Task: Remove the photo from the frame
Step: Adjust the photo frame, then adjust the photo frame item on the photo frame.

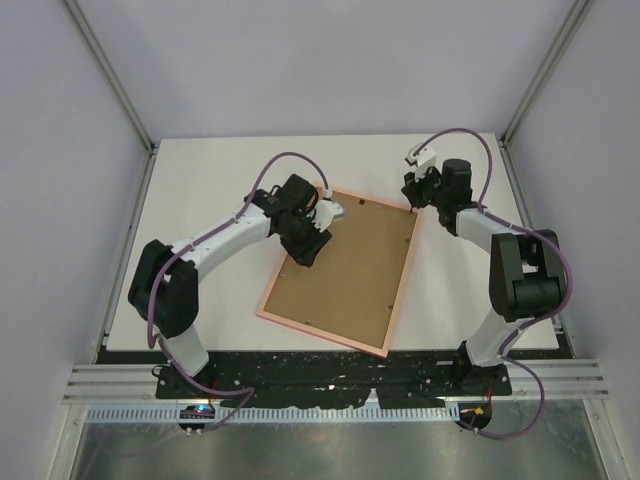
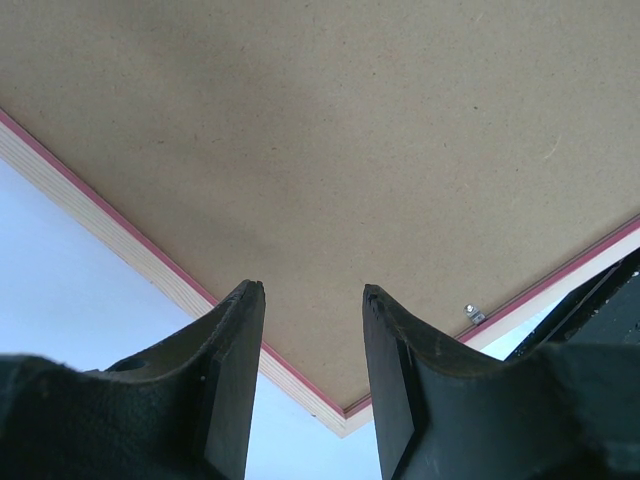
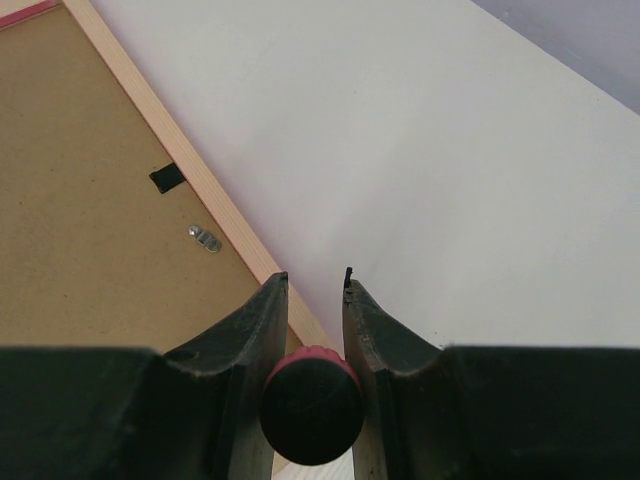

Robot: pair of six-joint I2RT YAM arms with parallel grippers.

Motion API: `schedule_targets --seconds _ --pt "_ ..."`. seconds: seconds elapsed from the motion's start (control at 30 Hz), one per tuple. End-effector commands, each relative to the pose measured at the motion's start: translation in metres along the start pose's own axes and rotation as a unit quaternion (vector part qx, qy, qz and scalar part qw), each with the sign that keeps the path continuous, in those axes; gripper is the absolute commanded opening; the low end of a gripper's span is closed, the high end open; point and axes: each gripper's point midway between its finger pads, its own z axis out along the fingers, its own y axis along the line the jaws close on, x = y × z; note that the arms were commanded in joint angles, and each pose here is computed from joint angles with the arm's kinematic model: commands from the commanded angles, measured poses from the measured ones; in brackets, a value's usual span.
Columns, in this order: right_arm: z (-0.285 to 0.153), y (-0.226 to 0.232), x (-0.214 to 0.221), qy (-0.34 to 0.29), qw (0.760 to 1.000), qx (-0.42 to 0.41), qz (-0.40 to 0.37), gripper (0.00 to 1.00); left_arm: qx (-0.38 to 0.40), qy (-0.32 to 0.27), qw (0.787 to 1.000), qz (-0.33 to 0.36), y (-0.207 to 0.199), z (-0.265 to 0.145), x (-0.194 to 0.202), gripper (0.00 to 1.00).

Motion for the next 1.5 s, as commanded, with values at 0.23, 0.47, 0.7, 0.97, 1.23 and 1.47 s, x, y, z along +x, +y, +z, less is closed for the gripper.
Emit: schedule_targets --seconds 0.23,0.47,0.7,0.97,1.23,1.47 --pt "0.011 -0.043 -0.022 -0.029 0.992 0.083 -0.086 0.08 0.002 -0.051 0.998 0.028 -0.007 -0.020 -0.037 0.47" --pt "0.004 -0.029 -0.048 -0.061 0.996 0.041 -0.044 0.08 0.021 -0.079 0.996 0.027 -0.014 -0.023 -0.056 0.48" --pt "-0.088 0.059 -0.117 -0.148 0.974 -0.153 0.081 0.08 0.069 -0.139 0.987 0.042 -0.034 -0.040 -0.081 0.49" --pt "-0.169 0.123 -0.153 -0.198 0.925 -0.278 0.168 0.08 0.165 -0.232 0.958 0.042 -0.074 -0.079 -0.119 0.50" --pt "-0.197 0.149 -0.154 -0.194 0.893 -0.336 0.230 0.08 0.297 -0.255 0.920 0.031 -0.117 -0.110 -0.136 0.51" --pt "-0.204 0.160 -0.157 -0.191 0.869 -0.371 0.265 0.08 0.329 -0.244 0.912 0.020 -0.127 -0.105 -0.139 0.52"
